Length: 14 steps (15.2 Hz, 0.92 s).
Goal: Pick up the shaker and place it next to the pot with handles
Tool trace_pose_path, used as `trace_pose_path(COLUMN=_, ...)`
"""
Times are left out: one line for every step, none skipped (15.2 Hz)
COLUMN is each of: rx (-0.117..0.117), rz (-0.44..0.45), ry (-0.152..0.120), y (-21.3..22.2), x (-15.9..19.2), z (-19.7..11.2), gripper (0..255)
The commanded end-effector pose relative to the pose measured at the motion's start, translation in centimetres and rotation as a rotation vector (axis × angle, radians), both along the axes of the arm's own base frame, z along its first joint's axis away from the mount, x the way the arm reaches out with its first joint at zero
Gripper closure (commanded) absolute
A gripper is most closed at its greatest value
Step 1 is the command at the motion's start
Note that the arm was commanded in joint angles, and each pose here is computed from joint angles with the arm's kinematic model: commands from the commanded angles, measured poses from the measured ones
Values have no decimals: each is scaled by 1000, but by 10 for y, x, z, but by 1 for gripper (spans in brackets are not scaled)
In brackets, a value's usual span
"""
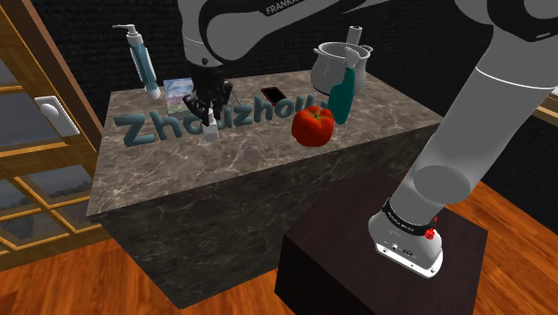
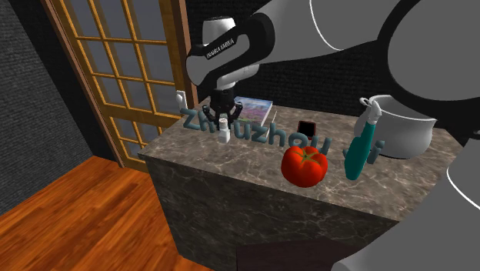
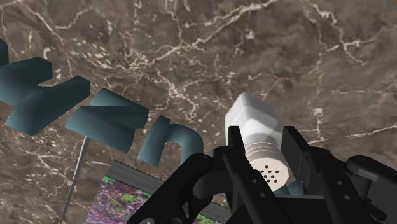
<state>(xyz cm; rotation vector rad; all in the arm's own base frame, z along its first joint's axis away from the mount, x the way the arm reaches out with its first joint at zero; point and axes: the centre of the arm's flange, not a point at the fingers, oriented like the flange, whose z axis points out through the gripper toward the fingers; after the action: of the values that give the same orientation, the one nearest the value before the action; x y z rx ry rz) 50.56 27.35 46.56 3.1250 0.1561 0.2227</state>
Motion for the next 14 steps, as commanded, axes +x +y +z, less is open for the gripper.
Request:
trace_pose_path(rx=0, rz=0, ry=0, y=0, x=0, z=11, gripper=255)
trace_pose_path(rx=0, rz=0, ry=0, y=0, x=0, z=16, gripper=255)
trace_pose_path(rx=0, rz=0, ry=0, y=0, x=0, z=21, gripper=255)
trace_pose_path(rx=0, rz=0, ry=0, y=0, x=0, z=27, gripper=255)
trace_pose_path(rx=0, rz=0, ry=0, y=0, x=0, z=32, gripper=255)
trace_pose_path(rx=0, rz=0, ry=0, y=0, x=0, z=37, gripper=255)
trace_pose_path(rx=0, rz=0, ry=0, y=0, x=0, z=43, gripper=255)
trace_pose_path(rx=0, rz=0, ry=0, y=0, x=0, z=48, gripper=255)
trace_pose_path(rx=0, rz=0, ry=0, y=0, x=0, z=53, gripper=255)
trace_pose_path(rx=0, rz=0, ry=0, y=0, x=0, z=58, gripper=255)
trace_pose_path(rx=0, rz=0, ry=0, y=0, x=0, z=64, gripper=255)
trace_pose_path(rx=0, rz=0, ry=0, y=0, x=0, z=69, gripper=255)
trace_pose_path(rx=0, rz=0, ry=0, y=0, x=0, z=74, gripper=255)
trace_pose_path(rx=0, rz=0, ry=0, y=0, x=0, z=80, gripper=255)
